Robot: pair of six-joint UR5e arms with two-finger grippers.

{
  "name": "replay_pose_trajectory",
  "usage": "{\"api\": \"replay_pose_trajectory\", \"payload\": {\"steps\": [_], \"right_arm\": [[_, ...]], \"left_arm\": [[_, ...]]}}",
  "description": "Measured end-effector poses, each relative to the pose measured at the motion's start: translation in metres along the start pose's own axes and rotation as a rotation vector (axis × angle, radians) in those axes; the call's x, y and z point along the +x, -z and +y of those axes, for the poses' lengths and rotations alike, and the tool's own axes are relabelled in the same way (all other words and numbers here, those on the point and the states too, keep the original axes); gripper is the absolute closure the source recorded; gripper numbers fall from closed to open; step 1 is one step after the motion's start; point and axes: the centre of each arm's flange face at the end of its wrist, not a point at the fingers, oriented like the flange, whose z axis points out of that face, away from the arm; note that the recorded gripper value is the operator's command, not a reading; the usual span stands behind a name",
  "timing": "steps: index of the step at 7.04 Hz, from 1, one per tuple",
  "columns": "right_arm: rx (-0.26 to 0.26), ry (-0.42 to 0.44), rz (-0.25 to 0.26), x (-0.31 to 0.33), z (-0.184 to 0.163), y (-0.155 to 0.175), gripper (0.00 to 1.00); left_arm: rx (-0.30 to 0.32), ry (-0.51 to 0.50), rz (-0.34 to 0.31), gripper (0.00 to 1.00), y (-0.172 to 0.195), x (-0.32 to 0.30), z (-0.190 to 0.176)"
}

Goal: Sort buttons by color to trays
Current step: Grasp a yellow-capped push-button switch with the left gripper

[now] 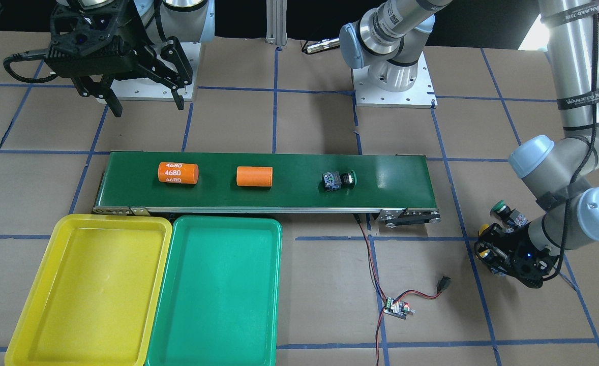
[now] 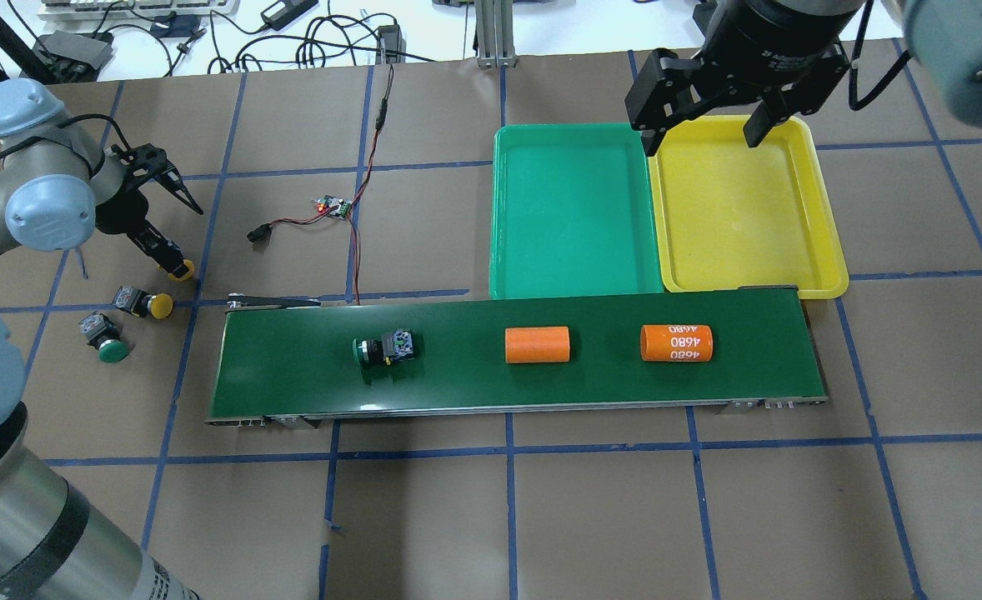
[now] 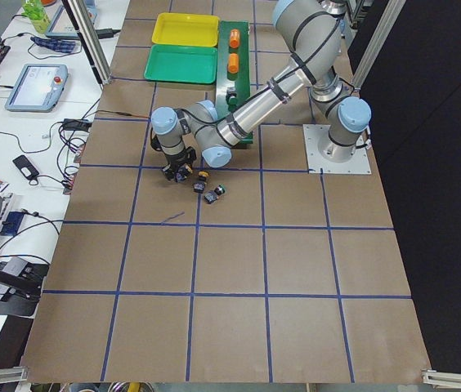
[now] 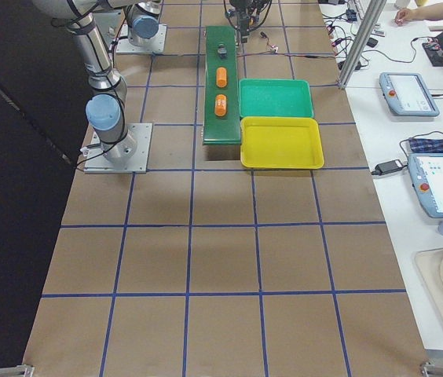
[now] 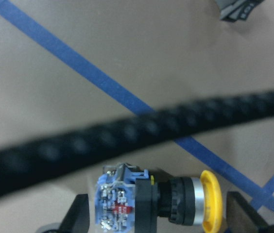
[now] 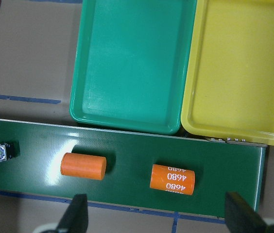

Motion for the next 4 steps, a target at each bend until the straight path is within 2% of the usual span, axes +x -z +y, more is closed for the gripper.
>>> {"api": "replay_pose_trajectory", "payload": {"steps": [1, 4], "right_arm": [[0.000, 0.000, 0.000, 0.000, 0.000, 0.000, 0.00], [0.000, 0.000, -0.001, 0.000, 0.000, 0.000, 0.00]], "left_arm": [[-0.009, 0.088, 0.024, 0.89, 0.018, 0.013, 0.003], [0.007, 0.463, 0.187, 0.89, 0.113, 0.092, 0.016]]}}
